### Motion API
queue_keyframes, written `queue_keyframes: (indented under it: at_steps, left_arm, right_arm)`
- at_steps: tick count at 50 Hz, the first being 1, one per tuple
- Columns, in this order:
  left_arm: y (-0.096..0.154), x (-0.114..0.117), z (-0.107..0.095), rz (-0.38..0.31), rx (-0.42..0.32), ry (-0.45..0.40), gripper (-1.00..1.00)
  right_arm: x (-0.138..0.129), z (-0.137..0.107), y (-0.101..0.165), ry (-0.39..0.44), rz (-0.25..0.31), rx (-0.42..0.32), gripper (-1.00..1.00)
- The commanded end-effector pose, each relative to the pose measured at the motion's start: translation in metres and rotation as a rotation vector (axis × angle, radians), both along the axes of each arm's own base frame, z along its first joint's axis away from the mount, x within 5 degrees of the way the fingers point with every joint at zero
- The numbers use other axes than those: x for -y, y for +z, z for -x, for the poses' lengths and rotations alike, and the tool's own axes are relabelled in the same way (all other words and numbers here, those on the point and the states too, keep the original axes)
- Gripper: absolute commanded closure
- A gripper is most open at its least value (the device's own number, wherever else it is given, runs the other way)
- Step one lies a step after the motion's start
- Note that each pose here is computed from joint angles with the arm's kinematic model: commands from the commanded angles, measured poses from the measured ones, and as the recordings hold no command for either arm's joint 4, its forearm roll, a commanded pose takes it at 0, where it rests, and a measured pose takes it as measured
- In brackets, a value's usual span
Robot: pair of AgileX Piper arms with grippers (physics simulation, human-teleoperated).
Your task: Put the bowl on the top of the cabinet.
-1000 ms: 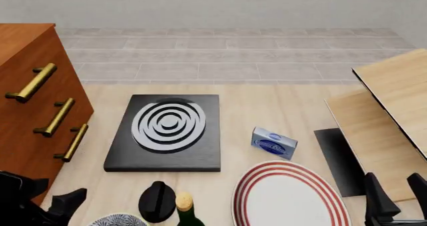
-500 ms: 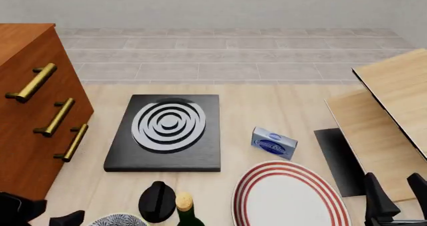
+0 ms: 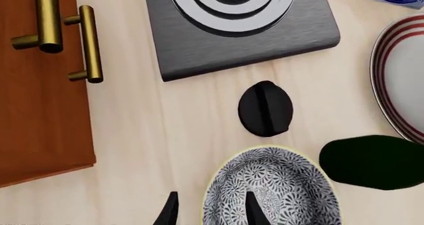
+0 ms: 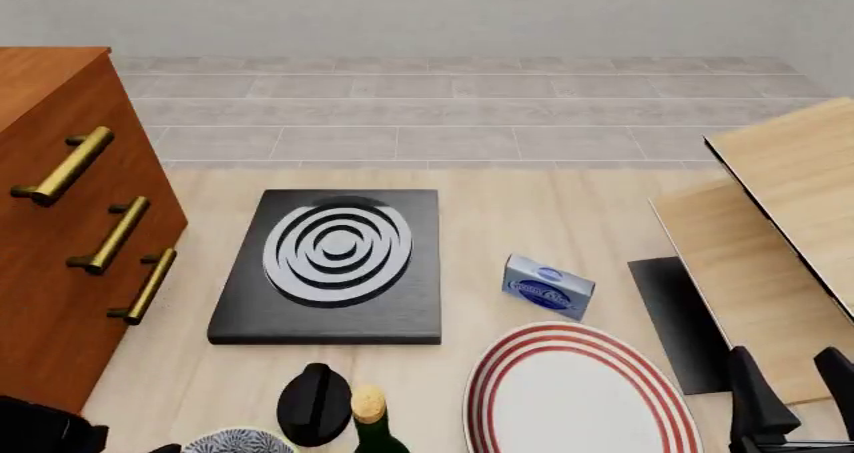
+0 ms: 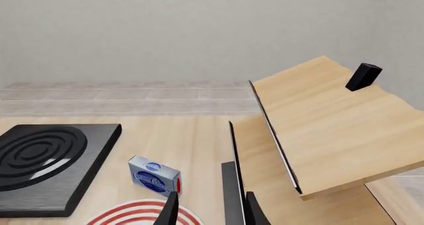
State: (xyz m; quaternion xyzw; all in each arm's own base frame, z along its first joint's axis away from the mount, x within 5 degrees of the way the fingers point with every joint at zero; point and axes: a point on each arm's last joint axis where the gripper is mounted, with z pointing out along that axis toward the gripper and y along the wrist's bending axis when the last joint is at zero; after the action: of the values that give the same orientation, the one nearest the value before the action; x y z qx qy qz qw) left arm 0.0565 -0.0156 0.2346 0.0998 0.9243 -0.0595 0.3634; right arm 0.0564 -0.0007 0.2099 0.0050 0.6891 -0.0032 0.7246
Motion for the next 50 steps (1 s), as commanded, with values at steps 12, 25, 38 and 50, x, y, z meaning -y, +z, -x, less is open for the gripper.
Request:
queue_keyframes:
  at_steps: [12,25,38,50]
  left_arm:
    - [-0.018,0.000,0.002,0.011,-0.045,0.008,-1.00]
    - [-0.028,0.002,0.001,0.012,-0.078,0.007,-1.00]
    - [-0.029,0.002,0.000,0.020,-0.090,0.017,-1.00]
    - [-0.037,0.003,0.000,0.032,-0.108,0.028,-1.00]
  right_arm:
    - [0.000,0.000,0.000,0.000,0.003,0.000,-1.00]
    - [0.000,0.000,0.000,-0.001,0.005,0.000,-1.00]
    - [0.000,0.000,0.000,-0.002,0.002,0.000,-1.00]
    - [0.000,0.000,0.000,-0.002,0.002,0.000,-1.00]
